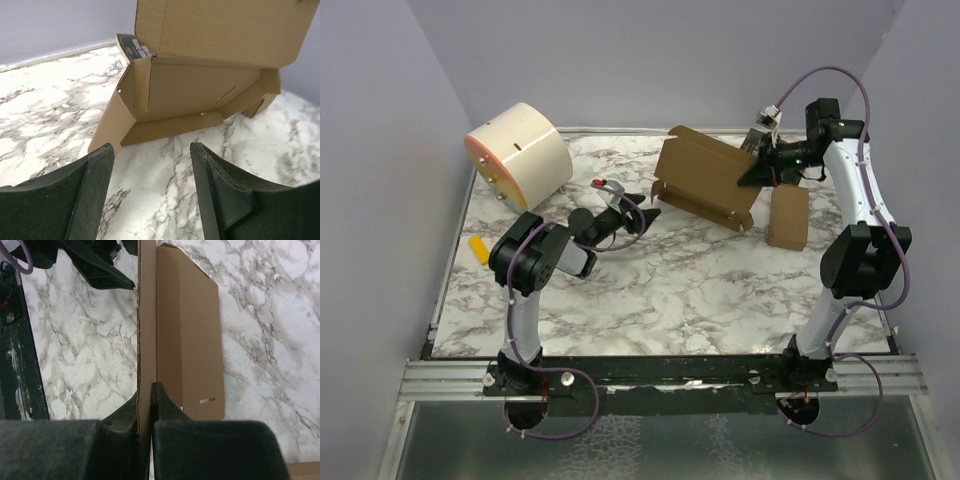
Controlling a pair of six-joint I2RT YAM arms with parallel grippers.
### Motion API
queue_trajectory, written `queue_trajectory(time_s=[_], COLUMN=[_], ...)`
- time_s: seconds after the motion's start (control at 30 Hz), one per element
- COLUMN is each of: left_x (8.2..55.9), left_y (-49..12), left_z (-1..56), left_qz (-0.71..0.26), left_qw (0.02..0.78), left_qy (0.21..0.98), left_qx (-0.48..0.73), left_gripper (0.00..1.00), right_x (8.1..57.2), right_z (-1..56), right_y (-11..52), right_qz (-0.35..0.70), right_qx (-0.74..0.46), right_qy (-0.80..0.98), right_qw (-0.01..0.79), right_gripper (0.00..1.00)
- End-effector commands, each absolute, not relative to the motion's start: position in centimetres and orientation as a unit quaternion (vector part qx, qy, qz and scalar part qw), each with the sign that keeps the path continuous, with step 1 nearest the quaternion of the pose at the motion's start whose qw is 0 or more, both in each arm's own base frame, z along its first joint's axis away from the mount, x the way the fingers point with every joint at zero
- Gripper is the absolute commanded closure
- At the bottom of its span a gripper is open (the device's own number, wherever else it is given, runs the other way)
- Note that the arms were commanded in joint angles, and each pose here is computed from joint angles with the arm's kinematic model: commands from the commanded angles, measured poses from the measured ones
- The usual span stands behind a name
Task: Fold the paper box
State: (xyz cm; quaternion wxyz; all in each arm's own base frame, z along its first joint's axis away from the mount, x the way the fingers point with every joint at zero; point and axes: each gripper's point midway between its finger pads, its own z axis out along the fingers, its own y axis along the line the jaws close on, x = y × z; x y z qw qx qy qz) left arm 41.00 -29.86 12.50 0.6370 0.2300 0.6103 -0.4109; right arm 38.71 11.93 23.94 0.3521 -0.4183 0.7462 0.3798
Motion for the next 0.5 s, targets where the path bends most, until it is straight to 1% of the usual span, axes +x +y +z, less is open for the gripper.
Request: queue_trajectory(time_s=[0.0,0.17,0.2,0.23,0.27,0.33,0.4,0.47], left_x=[38.0,35.1,34.3,33.8,33.3,32.7,33.0,33.0], left_y=[-28.3,-23.8,-22.6,-21.4,-20.4,-18.9,-17.9,-16.9], left_z=[20.0,23.4,24.6,24.9,25.3,25.1,23.3,22.8], left_qz=[-0.469,-0.512,-0.513,-0.508,-0.496,-0.467,-0.427,-0.39], left_qw=[0.662,0.644,0.651,0.657,0.669,0.678,0.662,0.663], left_qy=[0.542,0.539,0.532,0.533,0.533,0.553,0.606,0.632], left_qx=[0.22,0.183,0.173,0.16,0.149,0.129,0.109,0.094], left_gripper=[0.32,0.22,0.18,0.06,0.02,0.01,0.01,0.01], right_x=[37.9,37.1,36.7,36.3,35.9,34.9,34.0,33.2], right_z=[27.7,29.5,29.6,29.6,29.6,29.8,30.3,30.7], right_y=[13.1,13.1,13.0,13.1,13.1,13.5,13.7,13.8], right_qz=[0.408,0.4,0.4,0.402,0.406,0.422,0.433,0.435], right_qx=[-0.409,-0.412,-0.413,-0.414,-0.415,-0.409,-0.406,-0.406], right_qy=[0.727,0.726,0.726,0.725,0.723,0.721,0.716,0.713], right_qw=[0.37,0.379,0.378,0.376,0.373,0.367,0.368,0.37], right_gripper=[0.99,0.99,0.99,0.99,0.99,0.99,0.99,0.99])
